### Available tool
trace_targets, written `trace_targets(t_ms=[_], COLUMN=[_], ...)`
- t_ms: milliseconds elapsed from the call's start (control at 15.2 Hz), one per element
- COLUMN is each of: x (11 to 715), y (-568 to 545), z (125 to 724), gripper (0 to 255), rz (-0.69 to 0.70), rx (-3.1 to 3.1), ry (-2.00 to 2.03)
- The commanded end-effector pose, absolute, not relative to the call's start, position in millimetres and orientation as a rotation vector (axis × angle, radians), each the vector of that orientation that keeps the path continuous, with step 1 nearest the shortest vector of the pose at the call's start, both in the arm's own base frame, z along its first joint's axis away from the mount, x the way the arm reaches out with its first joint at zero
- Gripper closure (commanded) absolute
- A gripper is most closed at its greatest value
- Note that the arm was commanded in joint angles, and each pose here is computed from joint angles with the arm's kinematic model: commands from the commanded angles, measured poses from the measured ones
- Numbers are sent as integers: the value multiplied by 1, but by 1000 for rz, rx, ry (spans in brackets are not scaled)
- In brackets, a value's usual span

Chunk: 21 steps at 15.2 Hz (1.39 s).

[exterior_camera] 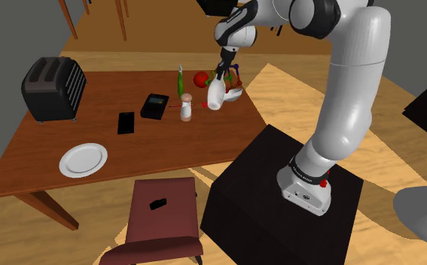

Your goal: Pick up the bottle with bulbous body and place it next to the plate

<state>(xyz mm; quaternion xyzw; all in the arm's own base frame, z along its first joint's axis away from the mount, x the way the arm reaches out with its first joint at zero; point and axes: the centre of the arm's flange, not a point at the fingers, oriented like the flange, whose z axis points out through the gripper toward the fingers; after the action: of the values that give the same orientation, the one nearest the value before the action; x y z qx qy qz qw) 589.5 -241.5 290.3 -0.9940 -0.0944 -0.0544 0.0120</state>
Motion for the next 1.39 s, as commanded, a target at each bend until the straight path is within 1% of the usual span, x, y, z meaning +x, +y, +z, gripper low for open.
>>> trace_targets(t_ms=[0, 1320], x=[590, 590], y=[-241, -241], z=[301, 407], gripper=[255, 255], rz=[-170, -170], rx=[-3099, -3099], ry=[-294, -294])
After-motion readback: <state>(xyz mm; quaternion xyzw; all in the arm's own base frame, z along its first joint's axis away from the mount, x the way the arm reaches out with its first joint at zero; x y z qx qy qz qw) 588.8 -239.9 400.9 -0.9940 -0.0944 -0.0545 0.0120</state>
